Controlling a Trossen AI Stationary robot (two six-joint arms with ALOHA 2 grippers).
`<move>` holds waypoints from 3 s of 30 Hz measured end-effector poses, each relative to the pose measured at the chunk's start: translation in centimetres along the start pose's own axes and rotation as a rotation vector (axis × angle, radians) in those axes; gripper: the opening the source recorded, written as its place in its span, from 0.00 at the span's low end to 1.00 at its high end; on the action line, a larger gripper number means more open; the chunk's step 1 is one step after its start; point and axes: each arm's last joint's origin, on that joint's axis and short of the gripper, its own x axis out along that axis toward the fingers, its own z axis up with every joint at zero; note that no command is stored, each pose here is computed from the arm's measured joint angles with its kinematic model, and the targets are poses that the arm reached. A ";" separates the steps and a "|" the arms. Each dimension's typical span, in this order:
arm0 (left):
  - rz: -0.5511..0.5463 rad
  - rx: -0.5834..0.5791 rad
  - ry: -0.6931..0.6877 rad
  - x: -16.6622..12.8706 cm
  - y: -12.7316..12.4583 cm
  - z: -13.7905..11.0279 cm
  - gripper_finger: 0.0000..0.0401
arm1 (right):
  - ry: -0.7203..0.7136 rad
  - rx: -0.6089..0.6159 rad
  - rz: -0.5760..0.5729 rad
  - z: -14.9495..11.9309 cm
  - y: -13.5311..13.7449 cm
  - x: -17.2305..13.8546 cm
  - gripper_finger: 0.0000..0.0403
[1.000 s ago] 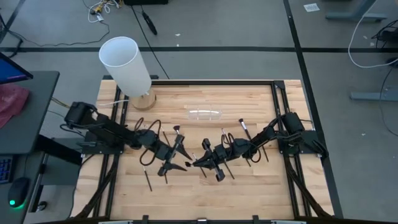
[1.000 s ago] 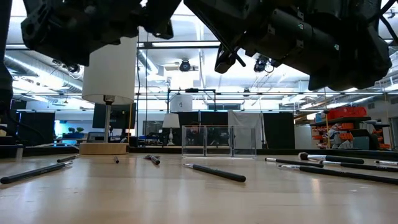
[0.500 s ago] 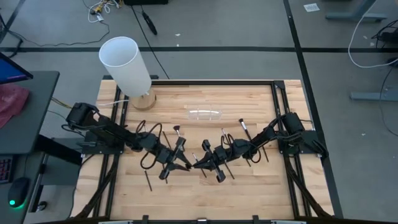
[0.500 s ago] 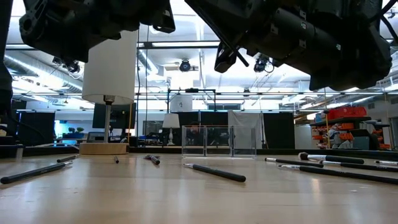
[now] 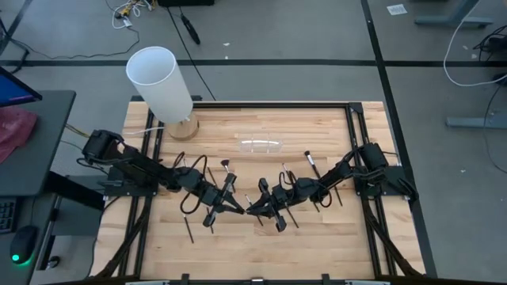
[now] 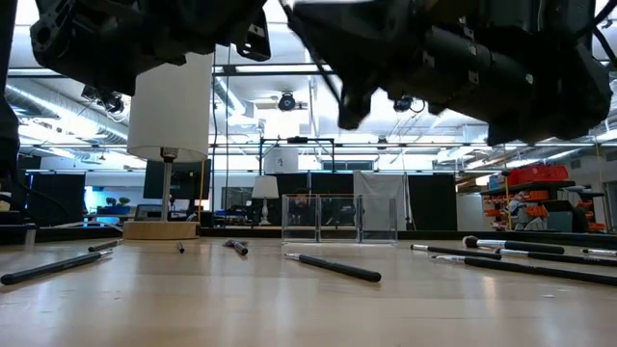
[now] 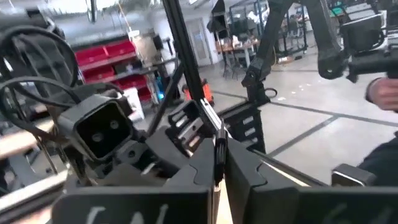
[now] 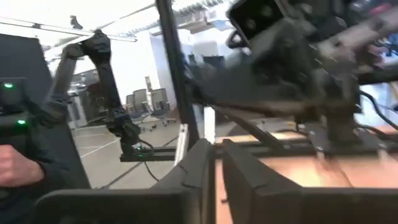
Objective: Put items in baskets/containers
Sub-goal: Put the black brow brush into the transparent organizer
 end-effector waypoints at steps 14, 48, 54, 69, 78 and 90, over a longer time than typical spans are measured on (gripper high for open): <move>0.390 -0.078 0.334 -1.8 3.4 2.7 0.04 | 0.153 0.058 -0.498 1.4 1.6 -8.8 0.41; 0.885 -0.405 0.359 -11.6 17.1 -0.8 0.05 | 0.283 -0.028 -0.616 0.3 4.1 -5.6 0.26; 0.888 -0.414 0.347 -11.4 17.2 -2.0 0.05 | 0.271 -0.025 -0.637 0.5 3.4 -5.6 0.26; 0.910 -0.467 0.388 -10.4 17.9 -6.7 0.08 | 0.259 -0.010 -0.646 0.6 3.1 -5.5 0.26; 0.926 -0.478 0.370 -10.3 18.1 -7.3 0.08 | 0.260 -0.010 -0.646 0.6 3.1 -5.5 0.26; 0.929 -0.494 0.408 -10.4 17.9 -7.7 0.29 | 0.260 -0.011 -0.646 0.6 3.1 -5.5 0.26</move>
